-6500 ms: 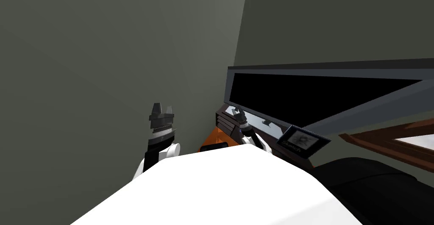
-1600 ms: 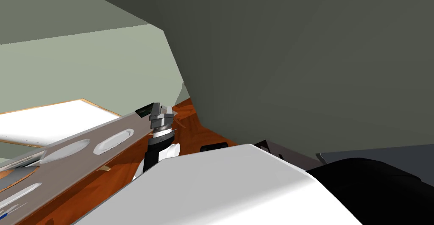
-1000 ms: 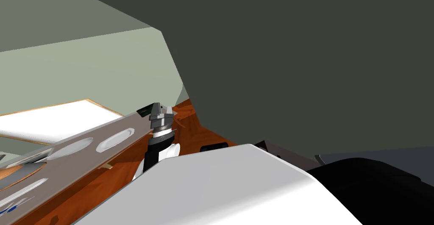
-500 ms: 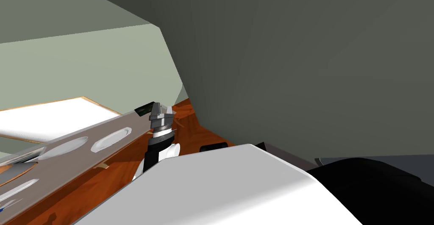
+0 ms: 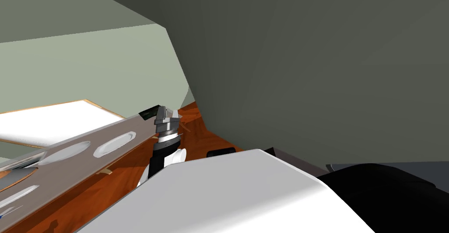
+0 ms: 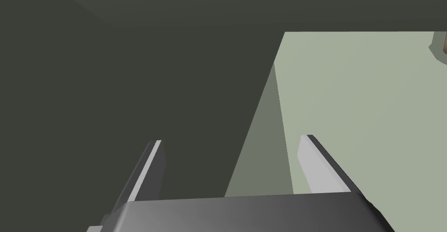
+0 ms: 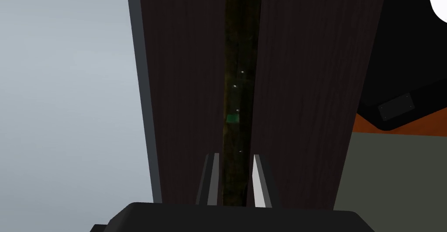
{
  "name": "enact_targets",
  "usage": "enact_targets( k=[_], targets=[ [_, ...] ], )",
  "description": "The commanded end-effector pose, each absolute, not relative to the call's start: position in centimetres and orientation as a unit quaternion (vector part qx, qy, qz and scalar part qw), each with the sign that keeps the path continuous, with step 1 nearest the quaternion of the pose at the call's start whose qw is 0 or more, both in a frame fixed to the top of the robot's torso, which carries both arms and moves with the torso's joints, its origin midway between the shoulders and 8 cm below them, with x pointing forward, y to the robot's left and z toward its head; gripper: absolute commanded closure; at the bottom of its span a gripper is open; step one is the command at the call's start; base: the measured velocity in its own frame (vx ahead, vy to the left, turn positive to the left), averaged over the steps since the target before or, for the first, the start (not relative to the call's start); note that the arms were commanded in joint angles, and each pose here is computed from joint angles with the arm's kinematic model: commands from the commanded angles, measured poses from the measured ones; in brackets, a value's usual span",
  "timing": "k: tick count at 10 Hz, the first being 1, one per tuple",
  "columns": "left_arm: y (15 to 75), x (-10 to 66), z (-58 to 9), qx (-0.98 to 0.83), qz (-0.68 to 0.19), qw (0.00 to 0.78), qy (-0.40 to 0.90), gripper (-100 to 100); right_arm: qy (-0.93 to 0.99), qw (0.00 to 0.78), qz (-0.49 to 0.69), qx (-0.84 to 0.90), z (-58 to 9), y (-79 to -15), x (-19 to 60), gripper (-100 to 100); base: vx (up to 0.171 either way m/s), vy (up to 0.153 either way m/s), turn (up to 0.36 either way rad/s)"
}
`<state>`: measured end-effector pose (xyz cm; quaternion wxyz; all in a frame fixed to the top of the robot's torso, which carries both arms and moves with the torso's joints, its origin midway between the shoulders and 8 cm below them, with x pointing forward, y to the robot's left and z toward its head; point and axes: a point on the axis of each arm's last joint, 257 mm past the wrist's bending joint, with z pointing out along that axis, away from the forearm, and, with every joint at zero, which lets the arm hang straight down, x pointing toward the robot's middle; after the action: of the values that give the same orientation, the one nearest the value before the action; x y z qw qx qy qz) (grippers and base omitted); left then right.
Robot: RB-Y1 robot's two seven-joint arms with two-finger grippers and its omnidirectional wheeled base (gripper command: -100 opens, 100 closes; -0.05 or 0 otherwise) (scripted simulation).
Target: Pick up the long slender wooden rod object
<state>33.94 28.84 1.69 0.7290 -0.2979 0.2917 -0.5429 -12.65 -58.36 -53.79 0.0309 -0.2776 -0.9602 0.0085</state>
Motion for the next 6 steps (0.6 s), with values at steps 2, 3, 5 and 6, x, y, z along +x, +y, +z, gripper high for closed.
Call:
enact_targets(
  k=[2, 3, 5, 6],
  targets=[
    [28.8, 33.9, 1.7, -0.298, -0.543, 0.729, 0.292, 0, -0.961, 0.029, 0.01, -0.276, -52.6, -59.6, -11.9, 100, -0.029, 0.047, -0.029],
    [28.8, 33.9, 1.7, -0.298, -0.543, 0.729, 0.292, 0, -0.961, 0.028, 0.011, -0.274, -52.0, -60.2, -11.6, 100, -0.027, 0.061, -0.021],
    [28.8, 33.9, 1.7, -0.298, -0.543, 0.729, 0.292, 0, -0.961, 0.027, 0.012, -0.273, -51.7, -60.4, -11.2, 100, -0.014, 0.049, -0.012],
    [28.8, 33.9, 1.7, -0.298, -0.543, 0.729, 0.292, 0, -0.961, 0.027, 0.012, -0.274, -51.6, -60.5, -11.1, 0, -0.001, 0.006, -0.001]
  ],
)
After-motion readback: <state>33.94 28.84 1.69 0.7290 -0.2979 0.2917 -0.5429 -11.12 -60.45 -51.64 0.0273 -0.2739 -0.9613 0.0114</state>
